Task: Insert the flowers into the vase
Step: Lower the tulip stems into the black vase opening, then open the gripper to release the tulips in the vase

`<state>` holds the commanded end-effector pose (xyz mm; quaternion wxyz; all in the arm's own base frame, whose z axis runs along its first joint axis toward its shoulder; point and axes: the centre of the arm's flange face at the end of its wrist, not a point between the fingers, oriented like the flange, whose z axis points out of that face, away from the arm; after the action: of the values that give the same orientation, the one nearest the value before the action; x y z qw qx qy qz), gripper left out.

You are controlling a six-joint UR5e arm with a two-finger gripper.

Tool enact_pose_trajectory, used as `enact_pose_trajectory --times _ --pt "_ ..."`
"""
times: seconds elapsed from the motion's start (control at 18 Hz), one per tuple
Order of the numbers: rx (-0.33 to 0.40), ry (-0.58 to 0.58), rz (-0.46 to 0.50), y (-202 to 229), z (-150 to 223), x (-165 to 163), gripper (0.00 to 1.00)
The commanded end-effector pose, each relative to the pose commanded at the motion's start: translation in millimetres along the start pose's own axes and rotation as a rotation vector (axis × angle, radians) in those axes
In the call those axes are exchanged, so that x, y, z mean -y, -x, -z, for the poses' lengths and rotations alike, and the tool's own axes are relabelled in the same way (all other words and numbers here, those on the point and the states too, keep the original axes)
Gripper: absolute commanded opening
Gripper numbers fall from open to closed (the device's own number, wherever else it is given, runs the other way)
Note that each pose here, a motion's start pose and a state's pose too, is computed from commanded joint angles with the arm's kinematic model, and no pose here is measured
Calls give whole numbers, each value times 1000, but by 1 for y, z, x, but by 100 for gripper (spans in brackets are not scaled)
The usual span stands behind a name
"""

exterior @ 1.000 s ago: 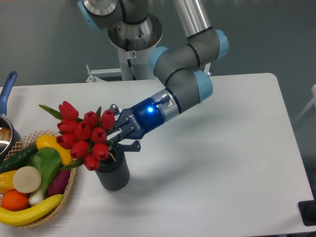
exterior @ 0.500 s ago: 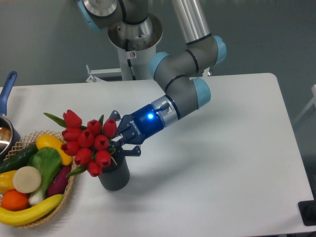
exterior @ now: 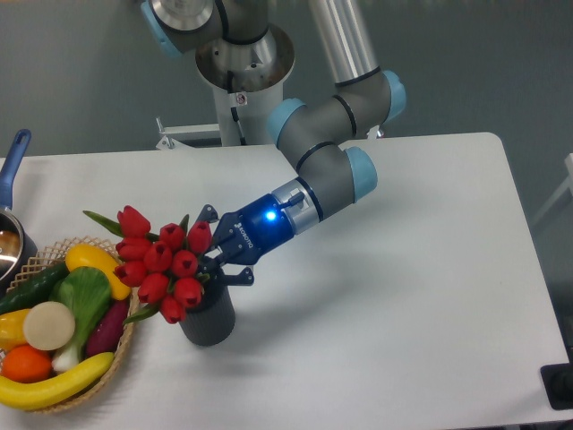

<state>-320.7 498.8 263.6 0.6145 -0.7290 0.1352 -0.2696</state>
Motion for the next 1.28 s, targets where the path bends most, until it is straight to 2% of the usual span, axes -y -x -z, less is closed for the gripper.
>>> enact_pose_trajectory --times 0.17,0.22,0.33,0.44,0.61,0.67,0.72,0.89,1.28 --pt "1 1 -5 0 0 2 39" --pt "1 1 -6 1 0 3 50" --pt "1 1 -8 1 0 2 52" --pt "1 3 -27 1 0 2 64" --pt "3 3 -38 1 1 2 73" --pt "3 4 -52 1 1 3 89" --pt "8 11 -74 1 3 3 100" --pt "38 72 -94 2 12 5 100" --pt "149 264 -200 -16 44 49 100"
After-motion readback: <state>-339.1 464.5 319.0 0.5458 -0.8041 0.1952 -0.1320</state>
